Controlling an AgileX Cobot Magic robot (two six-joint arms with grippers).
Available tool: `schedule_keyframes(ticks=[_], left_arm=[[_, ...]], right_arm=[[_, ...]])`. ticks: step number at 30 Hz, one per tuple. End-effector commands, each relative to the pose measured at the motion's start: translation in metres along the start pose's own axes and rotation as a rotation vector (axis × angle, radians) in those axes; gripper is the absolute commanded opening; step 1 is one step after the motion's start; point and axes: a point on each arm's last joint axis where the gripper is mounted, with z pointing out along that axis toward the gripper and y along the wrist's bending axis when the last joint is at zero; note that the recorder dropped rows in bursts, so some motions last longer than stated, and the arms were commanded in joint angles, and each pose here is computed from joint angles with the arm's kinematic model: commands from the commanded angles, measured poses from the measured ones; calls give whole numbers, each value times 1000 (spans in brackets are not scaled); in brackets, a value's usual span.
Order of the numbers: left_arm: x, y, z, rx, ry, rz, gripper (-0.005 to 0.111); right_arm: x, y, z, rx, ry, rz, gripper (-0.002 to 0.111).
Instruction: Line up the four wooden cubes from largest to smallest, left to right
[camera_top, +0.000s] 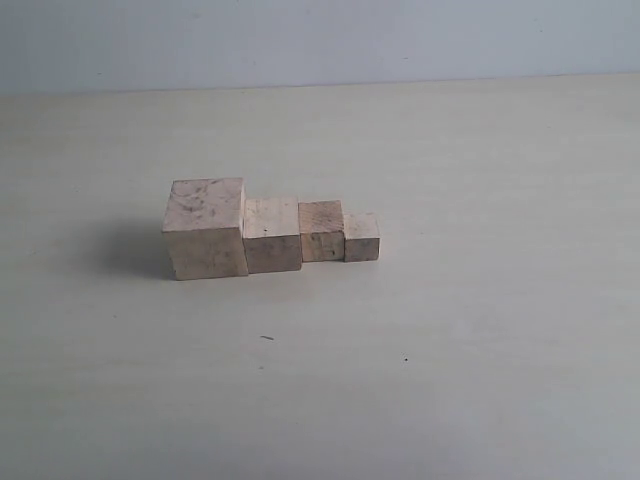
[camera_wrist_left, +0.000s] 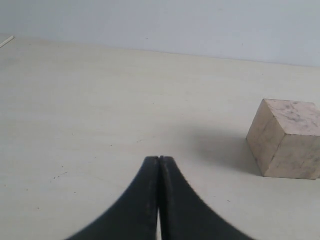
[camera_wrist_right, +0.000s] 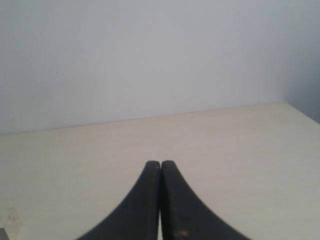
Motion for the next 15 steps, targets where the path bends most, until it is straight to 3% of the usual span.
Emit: schedule_keyframes(ticks=[1, 9, 15], left_arm=[[-1, 0, 0, 5, -15, -1, 0], [-1, 0, 0, 5, -15, -1, 0], [-1, 0, 0, 5, -15, -1, 0]], right_arm=[[5, -4, 0, 40, 45, -17, 0], [10, -8, 0, 88, 79, -38, 0], [35, -11, 4, 80, 105, -18, 0]])
